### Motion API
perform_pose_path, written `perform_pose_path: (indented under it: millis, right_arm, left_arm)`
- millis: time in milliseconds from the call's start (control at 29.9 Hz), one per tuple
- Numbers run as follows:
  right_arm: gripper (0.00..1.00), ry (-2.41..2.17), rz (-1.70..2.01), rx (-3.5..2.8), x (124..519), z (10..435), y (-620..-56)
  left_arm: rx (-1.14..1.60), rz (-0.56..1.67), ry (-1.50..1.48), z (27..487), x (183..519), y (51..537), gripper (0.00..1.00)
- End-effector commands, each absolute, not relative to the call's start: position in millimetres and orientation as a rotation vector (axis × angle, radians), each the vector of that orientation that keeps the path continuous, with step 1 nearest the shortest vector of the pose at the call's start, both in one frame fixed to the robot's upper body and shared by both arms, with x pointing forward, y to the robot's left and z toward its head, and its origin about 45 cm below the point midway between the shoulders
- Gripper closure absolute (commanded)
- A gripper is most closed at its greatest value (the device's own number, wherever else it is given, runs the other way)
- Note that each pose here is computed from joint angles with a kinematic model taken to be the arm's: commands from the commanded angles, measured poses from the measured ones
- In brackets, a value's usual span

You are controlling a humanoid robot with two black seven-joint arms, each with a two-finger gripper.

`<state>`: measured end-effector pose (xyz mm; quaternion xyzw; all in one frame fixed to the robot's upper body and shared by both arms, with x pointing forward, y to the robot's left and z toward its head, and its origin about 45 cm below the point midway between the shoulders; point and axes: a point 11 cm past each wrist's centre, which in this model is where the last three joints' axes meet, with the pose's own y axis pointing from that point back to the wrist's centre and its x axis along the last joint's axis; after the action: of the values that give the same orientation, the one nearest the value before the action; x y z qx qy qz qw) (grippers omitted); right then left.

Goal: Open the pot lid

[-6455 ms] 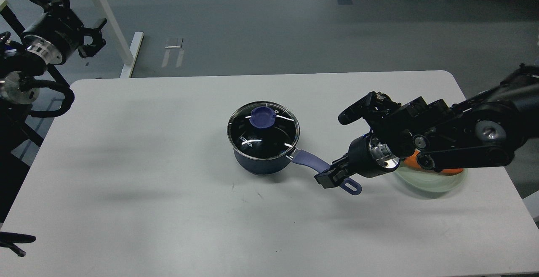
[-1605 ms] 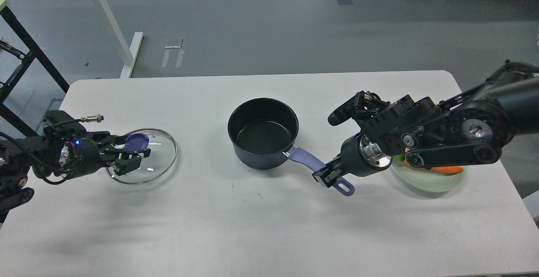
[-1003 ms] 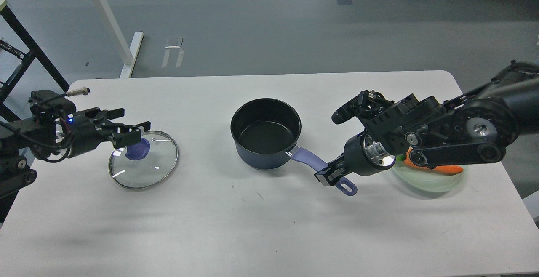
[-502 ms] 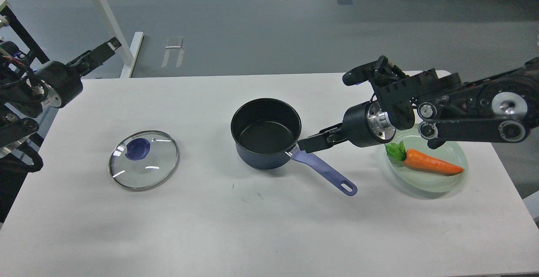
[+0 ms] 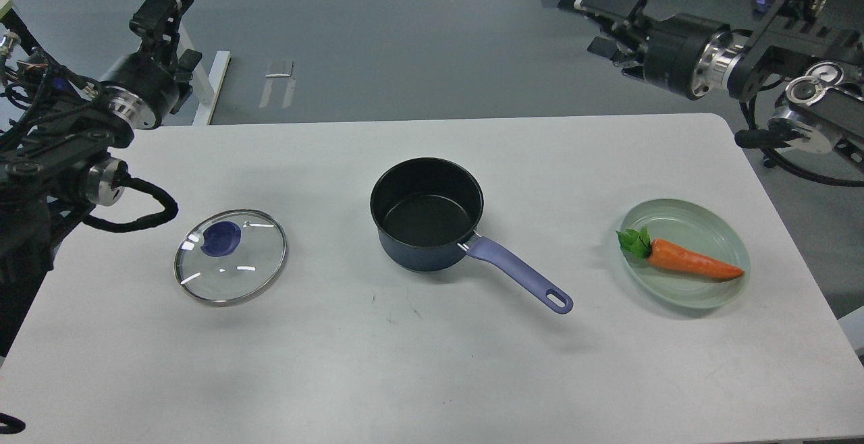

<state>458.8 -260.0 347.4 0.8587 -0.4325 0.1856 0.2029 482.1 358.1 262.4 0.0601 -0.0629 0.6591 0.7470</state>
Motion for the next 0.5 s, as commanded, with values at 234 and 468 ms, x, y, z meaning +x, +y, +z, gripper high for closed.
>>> perform_pose_path:
  millis: [234,468]
  right_arm:
    - [0.00,-1.850,-0.176,2.605,499.4,310.4,-273.7]
    - [0.00,-2.108,-0.640,2.634,507.4,304.8,-284.3]
  left_arm:
    - [-0.056,1.477,0.034,255.1,492.3,321.8,0.01]
    - [-0.089,1.448,0.066,255.3,492.2,320.3,0.01]
